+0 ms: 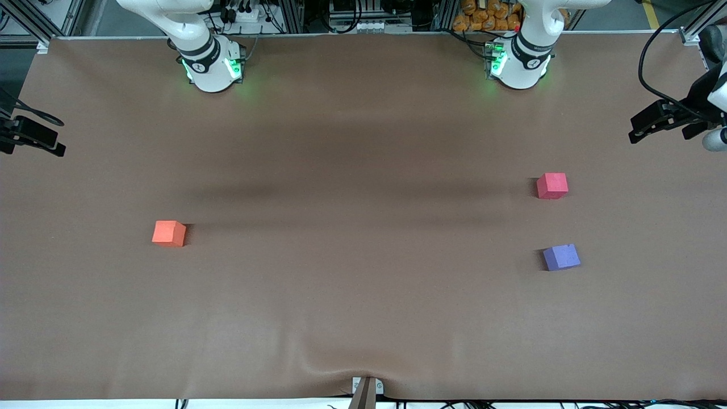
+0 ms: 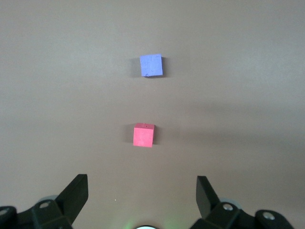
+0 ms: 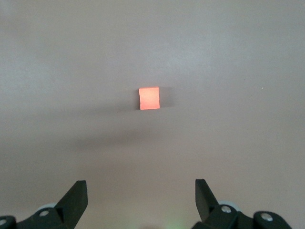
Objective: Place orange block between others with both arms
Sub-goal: 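Move the right gripper toward the orange cube, then lower the right gripper over the orange cube and close on it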
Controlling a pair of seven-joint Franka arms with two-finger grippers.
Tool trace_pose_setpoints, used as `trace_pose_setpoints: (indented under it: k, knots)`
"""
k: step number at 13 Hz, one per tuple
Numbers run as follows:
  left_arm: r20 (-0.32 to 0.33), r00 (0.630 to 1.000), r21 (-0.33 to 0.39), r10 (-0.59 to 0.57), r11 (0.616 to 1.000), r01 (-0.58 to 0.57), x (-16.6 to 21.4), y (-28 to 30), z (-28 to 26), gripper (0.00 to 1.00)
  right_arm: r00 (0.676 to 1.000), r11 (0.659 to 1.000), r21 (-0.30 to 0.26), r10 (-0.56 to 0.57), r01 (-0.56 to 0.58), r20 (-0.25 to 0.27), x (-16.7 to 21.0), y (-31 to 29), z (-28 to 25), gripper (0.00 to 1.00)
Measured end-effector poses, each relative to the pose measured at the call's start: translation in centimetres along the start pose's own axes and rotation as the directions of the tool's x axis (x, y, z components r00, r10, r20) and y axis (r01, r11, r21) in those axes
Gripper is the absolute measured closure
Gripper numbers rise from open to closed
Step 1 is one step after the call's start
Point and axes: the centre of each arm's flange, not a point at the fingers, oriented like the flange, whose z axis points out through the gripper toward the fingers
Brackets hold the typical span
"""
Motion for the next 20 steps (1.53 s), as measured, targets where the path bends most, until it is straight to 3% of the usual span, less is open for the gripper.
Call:
trace_pose_setpoints:
  k: [2,4,7,12,17,20]
  knots:
    - [0.007,1.0,-0.001,-0.016,1.0,0.016,-0.1,0.1,0.1,0.0,0.993,1.0,0.0,0.019,-0.019,0.116,3.0,0.9,6.3,0.0]
    - [0.018,0.999,-0.001,-0.034,0.999,0.034,-0.2,0.1,0.2,0.0,0.98,1.0,-0.004,0.029,-0.029,0.197,6.0,1.4,12.4,0.0]
    - [0.029,0.998,-0.004,-0.049,0.999,0.049,-0.3,0.2,0.4,0.0,0.97,1.0,-0.004,0.029,-0.029,0.24,6.9,1.3,14.6,0.0]
    - [0.038,0.998,-0.003,-0.048,0.999,0.049,-0.3,0.2,0.8,0.0,0.934,1.0,-0.007,0.028,-0.028,0.356,7.7,1.2,19.5,0.0]
    - [0.046,0.998,-0.002,-0.046,0.999,0.046,-0.2,0.4,1.2,0.0,0.933,1.0,-0.012,0.008,-0.004,0.36,10.2,-0.1,25.5,0.0]
    - [0.05,0.998,-0.001,-0.045,0.999,0.045,-0.2,0.4,1.4,0.0,0.944,1.0,-0.017,-0.01,0.016,0.33,11.5,-1.2,29.0,0.0]
